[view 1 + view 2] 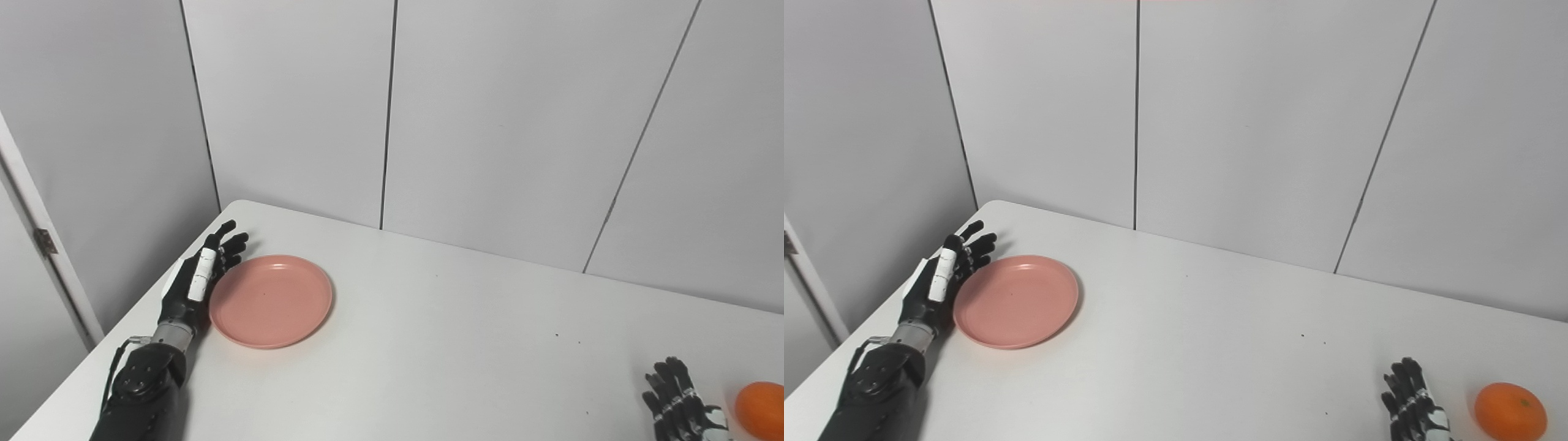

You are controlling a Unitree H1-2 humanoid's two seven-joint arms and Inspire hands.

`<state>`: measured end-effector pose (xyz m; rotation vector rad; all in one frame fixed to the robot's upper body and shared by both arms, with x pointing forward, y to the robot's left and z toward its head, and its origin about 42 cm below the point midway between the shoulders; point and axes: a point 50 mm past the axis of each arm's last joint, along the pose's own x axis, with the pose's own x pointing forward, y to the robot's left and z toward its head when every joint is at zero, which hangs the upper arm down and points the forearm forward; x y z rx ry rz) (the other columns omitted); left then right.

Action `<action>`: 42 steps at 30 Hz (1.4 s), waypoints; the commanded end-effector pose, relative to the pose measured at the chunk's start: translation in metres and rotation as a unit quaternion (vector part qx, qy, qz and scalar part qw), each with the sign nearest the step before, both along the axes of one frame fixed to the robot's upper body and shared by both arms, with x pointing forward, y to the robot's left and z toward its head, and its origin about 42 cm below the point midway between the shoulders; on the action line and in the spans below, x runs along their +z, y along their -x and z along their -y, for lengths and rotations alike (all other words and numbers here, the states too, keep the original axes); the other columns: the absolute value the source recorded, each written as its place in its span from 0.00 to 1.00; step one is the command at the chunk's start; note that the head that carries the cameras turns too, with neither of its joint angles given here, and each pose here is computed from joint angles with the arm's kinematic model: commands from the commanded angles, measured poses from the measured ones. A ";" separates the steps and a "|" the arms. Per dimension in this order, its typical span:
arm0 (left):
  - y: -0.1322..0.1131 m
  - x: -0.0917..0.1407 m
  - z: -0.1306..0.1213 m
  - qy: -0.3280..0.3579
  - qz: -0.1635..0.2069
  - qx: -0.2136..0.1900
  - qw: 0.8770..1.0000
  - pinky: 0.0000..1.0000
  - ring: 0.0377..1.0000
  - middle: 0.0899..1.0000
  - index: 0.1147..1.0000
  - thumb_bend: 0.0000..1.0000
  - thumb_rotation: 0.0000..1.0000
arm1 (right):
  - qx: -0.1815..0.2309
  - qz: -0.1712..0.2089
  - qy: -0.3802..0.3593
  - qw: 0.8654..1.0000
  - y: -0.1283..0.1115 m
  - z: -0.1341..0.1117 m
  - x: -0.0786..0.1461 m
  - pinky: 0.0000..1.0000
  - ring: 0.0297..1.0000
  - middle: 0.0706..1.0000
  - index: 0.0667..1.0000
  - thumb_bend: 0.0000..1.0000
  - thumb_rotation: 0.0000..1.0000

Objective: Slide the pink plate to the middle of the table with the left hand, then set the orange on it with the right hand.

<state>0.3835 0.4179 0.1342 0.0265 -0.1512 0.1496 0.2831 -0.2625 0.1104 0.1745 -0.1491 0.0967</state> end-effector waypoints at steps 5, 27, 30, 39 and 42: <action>-0.006 0.008 0.000 -0.009 0.012 -0.003 1.000 0.91 0.88 0.84 0.87 1.00 0.93 | -0.007 -0.091 -0.021 0.996 0.034 -0.004 -0.046 1.00 0.98 0.96 0.96 0.82 1.00; -0.001 0.003 0.021 0.054 0.004 -0.024 0.998 0.91 0.90 0.86 0.87 0.99 0.94 | -0.006 -0.090 -0.016 0.996 0.033 -0.006 -0.046 1.00 0.98 0.96 0.96 0.84 1.00; 0.000 0.000 0.023 0.074 0.001 -0.025 0.997 0.92 0.90 0.86 0.87 0.99 0.93 | -0.007 -0.090 -0.017 0.996 0.033 -0.006 -0.046 1.00 0.98 0.96 0.95 0.84 1.00; 0.004 0.000 0.040 0.089 -0.014 -0.034 0.995 0.85 0.87 0.84 0.89 0.96 0.95 | -0.009 -0.090 -0.016 0.996 0.033 -0.006 -0.045 1.00 0.97 0.95 0.95 0.86 1.00; 0.005 0.001 0.046 0.101 -0.017 -0.043 0.994 0.86 0.88 0.84 0.86 0.97 0.93 | -0.009 -0.091 -0.016 0.996 0.033 -0.005 -0.045 1.00 0.98 0.96 0.96 0.86 1.00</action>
